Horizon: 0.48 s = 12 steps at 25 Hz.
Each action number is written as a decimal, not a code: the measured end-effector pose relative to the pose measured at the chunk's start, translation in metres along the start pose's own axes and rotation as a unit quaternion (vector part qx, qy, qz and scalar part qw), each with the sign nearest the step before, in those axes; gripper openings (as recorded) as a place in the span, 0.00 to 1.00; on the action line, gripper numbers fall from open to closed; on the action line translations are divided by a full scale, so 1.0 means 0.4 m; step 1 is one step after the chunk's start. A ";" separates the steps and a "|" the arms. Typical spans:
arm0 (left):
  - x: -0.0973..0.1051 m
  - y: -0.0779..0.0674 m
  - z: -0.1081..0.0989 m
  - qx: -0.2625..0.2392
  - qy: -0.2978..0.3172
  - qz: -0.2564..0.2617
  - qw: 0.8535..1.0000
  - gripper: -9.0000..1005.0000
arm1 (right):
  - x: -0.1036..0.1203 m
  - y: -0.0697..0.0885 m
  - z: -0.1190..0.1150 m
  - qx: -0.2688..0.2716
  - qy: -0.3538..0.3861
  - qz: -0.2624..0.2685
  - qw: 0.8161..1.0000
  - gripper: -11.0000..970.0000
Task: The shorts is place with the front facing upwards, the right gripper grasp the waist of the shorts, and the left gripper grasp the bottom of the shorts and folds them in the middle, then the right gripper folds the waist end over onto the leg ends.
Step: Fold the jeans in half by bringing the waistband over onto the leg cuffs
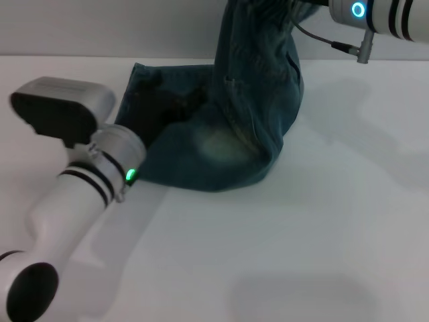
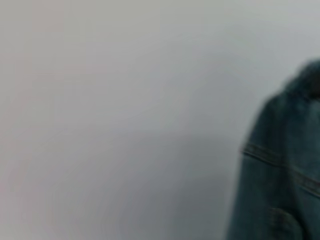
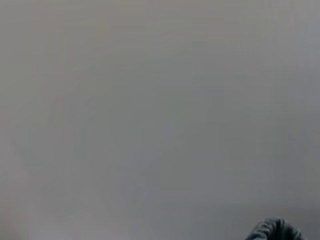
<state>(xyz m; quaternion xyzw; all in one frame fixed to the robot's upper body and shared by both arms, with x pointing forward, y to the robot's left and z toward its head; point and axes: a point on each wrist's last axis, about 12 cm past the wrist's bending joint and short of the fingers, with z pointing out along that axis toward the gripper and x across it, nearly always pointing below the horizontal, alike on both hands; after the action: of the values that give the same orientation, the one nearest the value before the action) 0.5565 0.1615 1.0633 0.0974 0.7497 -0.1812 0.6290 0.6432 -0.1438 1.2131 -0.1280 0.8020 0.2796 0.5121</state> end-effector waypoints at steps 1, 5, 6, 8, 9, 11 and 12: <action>-0.003 0.005 -0.003 -0.005 -0.003 0.000 1.000 0.86 | 0.001 -0.003 0.001 0.001 0.001 0.001 1.000 0.04; -0.014 0.044 -0.018 -0.039 -0.021 0.002 0.999 0.86 | 0.001 -0.006 0.003 0.003 0.001 0.001 1.000 0.04; -0.016 0.052 -0.021 -0.046 -0.024 0.002 0.999 0.86 | 0.001 -0.006 0.004 0.004 0.000 0.001 1.000 0.04; -0.022 0.072 -0.027 -0.062 -0.034 -0.002 0.997 0.86 | 0.002 -0.006 0.005 0.004 0.001 0.001 1.000 0.04; -0.025 0.081 -0.030 -0.069 -0.038 -0.003 0.997 0.86 | 0.003 -0.005 0.006 0.004 0.002 0.001 1.000 0.04; -0.027 0.108 -0.036 -0.089 -0.046 -0.006 0.995 0.86 | 0.004 -0.002 0.010 0.002 0.004 -0.001 1.000 0.04; -0.029 0.120 -0.040 -0.098 -0.050 -0.007 0.994 0.86 | 0.004 0.001 0.013 0.001 0.005 -0.002 1.000 0.04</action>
<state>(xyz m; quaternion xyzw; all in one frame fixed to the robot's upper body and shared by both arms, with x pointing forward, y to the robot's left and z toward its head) 0.5622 0.2124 1.0697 0.0210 0.7320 -0.1155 0.6712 0.6462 -0.1404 1.2101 -0.1307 0.8046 0.2769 0.5088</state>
